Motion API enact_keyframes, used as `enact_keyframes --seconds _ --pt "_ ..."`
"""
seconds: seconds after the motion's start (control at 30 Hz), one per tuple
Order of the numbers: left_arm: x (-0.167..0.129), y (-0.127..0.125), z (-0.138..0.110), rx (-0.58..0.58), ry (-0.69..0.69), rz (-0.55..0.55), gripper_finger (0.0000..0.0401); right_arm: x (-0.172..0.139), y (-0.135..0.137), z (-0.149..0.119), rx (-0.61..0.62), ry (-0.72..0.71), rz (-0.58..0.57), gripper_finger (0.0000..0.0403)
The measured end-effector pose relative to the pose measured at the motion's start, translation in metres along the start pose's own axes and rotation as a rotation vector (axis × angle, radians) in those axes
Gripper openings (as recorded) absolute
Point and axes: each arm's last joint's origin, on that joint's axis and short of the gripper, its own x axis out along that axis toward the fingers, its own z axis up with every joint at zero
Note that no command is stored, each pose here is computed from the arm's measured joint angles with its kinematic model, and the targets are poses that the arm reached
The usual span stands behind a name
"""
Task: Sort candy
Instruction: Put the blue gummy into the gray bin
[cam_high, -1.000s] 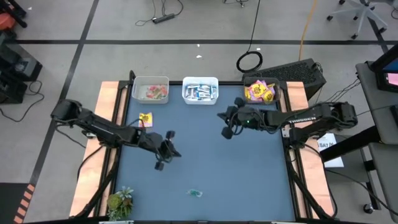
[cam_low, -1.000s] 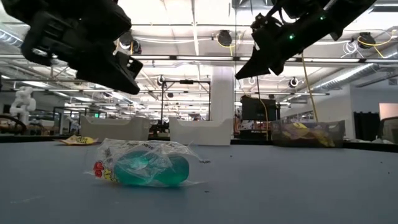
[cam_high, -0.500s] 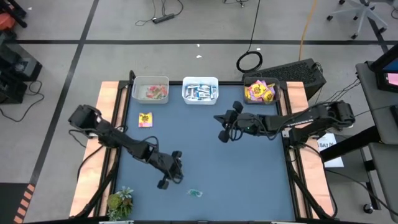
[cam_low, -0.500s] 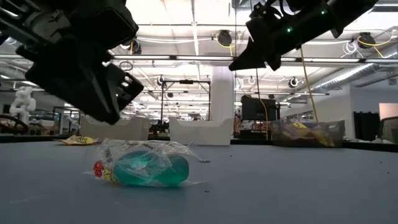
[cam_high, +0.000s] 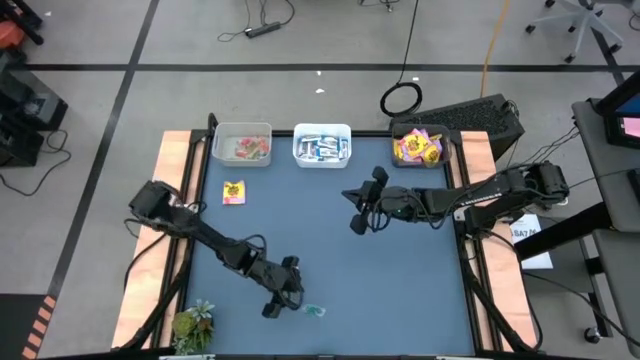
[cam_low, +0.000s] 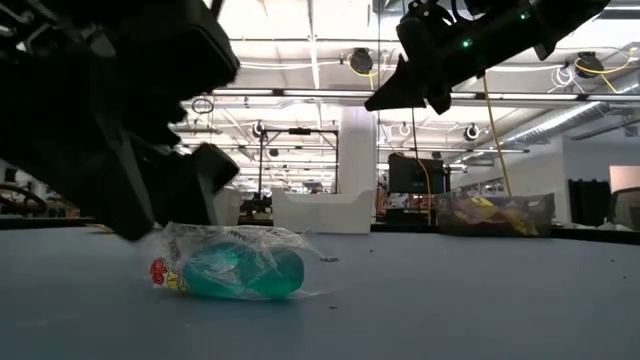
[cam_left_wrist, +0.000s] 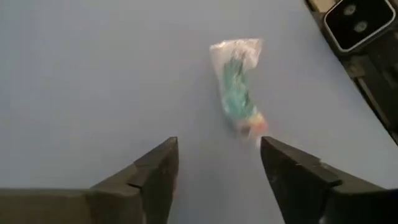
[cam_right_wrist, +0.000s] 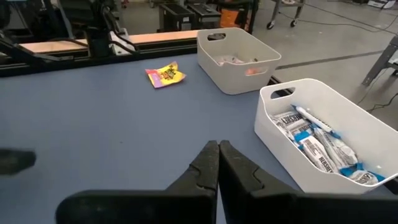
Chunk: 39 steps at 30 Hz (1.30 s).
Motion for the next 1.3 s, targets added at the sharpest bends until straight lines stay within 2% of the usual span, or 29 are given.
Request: enact_keyframes --seconds 0.13,0.33,0.47,0.87,1.1,1.3 --pt "0.016 -0.006 0.002 0.016 -0.008 -0.074 0.0249 0.0 0.0 0.0 0.018 0.003 0.0 0.0" --pt "0.027 -0.015 0.005 0.07 -0.007 -0.112 0.0242 -0.004 0.009 -0.003 0.031 0.006 0.009 0.0" --pt "0.027 -0.017 0.007 0.074 -0.019 -0.098 0.0203 -0.009 0.017 -0.004 0.029 0.002 -0.01 0.0" --pt "0.029 -0.015 0.01 0.049 -0.079 -0.029 0.0013 -0.013 0.021 -0.005 -0.003 -0.011 -0.038 0.0" --pt "0.029 -0.012 0.011 0.069 -0.099 0.013 0.0003 -0.011 0.019 -0.004 -0.042 -0.01 -0.049 0.0" --pt "0.016 -0.011 0.022 0.092 -0.13 0.065 0.0002 -0.008 0.013 -0.003 -0.086 -0.009 -0.069 0.0"
